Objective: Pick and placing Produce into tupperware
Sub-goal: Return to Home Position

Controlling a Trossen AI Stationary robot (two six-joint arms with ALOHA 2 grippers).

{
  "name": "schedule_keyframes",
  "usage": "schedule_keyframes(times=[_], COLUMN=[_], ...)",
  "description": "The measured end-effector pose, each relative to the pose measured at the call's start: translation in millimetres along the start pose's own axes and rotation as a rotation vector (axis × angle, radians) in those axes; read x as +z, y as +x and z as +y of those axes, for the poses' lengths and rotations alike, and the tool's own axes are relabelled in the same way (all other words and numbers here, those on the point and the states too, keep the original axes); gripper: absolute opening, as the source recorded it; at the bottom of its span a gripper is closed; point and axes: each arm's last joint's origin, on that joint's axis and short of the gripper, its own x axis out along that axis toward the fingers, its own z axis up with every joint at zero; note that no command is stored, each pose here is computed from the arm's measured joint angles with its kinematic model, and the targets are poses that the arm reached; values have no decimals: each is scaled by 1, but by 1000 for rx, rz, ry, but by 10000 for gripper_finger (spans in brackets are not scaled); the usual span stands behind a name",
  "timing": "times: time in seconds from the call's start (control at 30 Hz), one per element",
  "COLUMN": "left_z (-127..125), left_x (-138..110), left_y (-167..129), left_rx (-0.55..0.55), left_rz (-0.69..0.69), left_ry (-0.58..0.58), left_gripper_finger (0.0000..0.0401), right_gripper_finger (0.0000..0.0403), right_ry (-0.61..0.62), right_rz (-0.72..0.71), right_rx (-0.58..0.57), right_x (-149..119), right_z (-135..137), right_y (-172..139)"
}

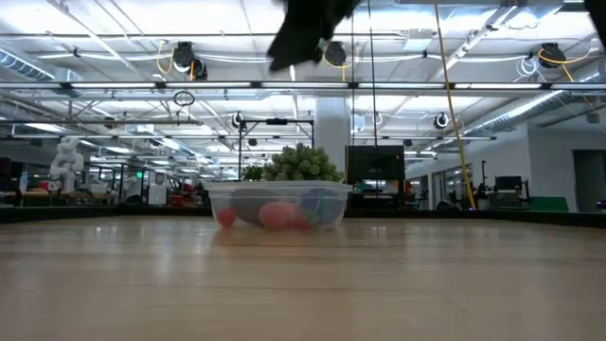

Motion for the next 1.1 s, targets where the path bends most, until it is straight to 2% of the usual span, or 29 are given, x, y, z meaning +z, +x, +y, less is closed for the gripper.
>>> schedule_keyframes(times=[0.13,0.27,0.4,0.53,0.7,0.93,1.1], left_z=[1,5,9,10,5,-3,-13], left_x=[-3,-11,-23,-45,-76,-116,-139], left_y=[-15,-40,-67,-83,-73,-48,-23], left_rx=[-67,-84,-132,-189,-228,-270,-295], left_rz=[-51,-112,-172,-161,-130,-158,-116], left_ry=[-37,-90,-152,-215,-247,-259,-273], left_gripper_finger=[214,214,214,214,214,214,214], right_gripper_finger=[208,208,208,208,208,208,208], right_ry=[-63,-113,-141,-123,-74,35,51], right_rz=[-154,-298,-374,-376,-333,-263,-368], right_rx=[-61,-88,-118,-105,-48,-113,-95], right_x=[14,16,5,-19,-58,-121,-150], right_z=[24,55,83,103,115,107,103], right_y=[-70,-136,-185,-214,-214,-192,-175])
